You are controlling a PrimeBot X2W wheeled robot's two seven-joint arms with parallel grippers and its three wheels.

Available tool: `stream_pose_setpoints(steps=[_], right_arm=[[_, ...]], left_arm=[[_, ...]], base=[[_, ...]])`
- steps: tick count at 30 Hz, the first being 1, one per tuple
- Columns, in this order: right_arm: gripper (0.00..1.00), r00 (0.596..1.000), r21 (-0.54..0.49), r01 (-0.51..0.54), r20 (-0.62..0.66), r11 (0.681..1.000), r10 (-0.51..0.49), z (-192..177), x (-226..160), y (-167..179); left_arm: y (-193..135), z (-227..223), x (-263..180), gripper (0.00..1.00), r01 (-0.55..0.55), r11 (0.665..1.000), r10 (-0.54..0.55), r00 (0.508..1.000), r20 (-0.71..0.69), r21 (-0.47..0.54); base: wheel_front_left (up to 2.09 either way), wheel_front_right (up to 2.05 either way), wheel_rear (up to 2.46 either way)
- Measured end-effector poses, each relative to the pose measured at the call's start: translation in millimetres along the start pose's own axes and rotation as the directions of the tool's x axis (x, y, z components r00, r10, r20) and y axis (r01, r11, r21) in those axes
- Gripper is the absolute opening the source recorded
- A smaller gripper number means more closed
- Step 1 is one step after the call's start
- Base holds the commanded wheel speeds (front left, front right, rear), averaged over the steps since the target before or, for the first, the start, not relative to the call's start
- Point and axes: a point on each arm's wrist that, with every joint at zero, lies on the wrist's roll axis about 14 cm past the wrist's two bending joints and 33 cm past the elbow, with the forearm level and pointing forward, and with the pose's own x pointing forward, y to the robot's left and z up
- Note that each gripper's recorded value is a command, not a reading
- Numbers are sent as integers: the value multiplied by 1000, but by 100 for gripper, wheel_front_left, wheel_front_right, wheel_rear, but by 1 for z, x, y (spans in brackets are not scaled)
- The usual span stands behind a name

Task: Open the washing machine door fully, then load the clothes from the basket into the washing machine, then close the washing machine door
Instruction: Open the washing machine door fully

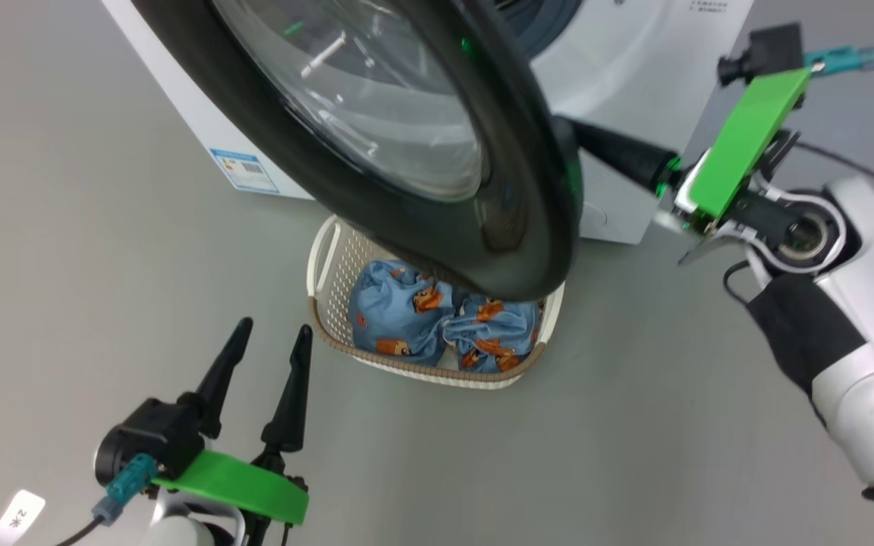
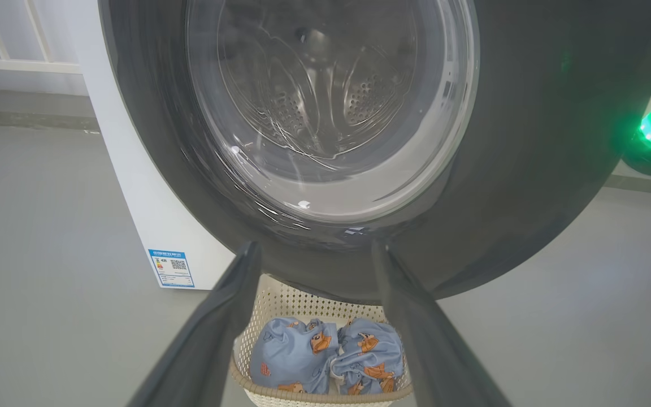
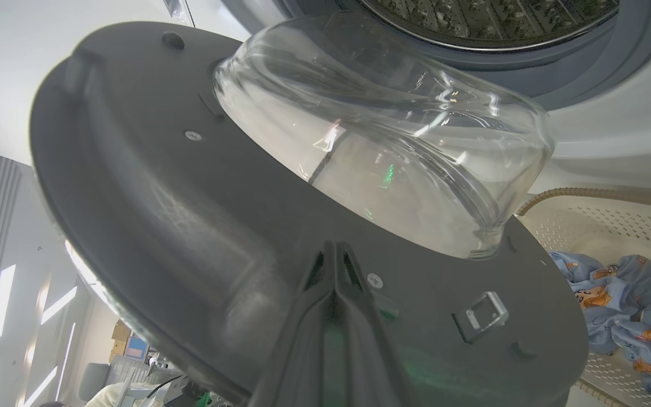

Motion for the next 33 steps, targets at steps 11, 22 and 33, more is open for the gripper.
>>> stream_pose_setpoints(steps=[11,22,33], right_arm=[[0,996,-12,-27,-84,1000,26,-34,1,17],[0,978,-20,-77,-198,997,72,-77,9,35],[0,949,-15,-138,-288,990,128,-113,18,55]], left_arm=[[7,7,-18,100,-32,999,32,999,16,1],[13,12,-30,100,-60,998,60,998,28,1],[17,17,-35,100,-75,997,75,996,42,4]], base=[[0,0,0],[0,0,0],[0,0,0]])
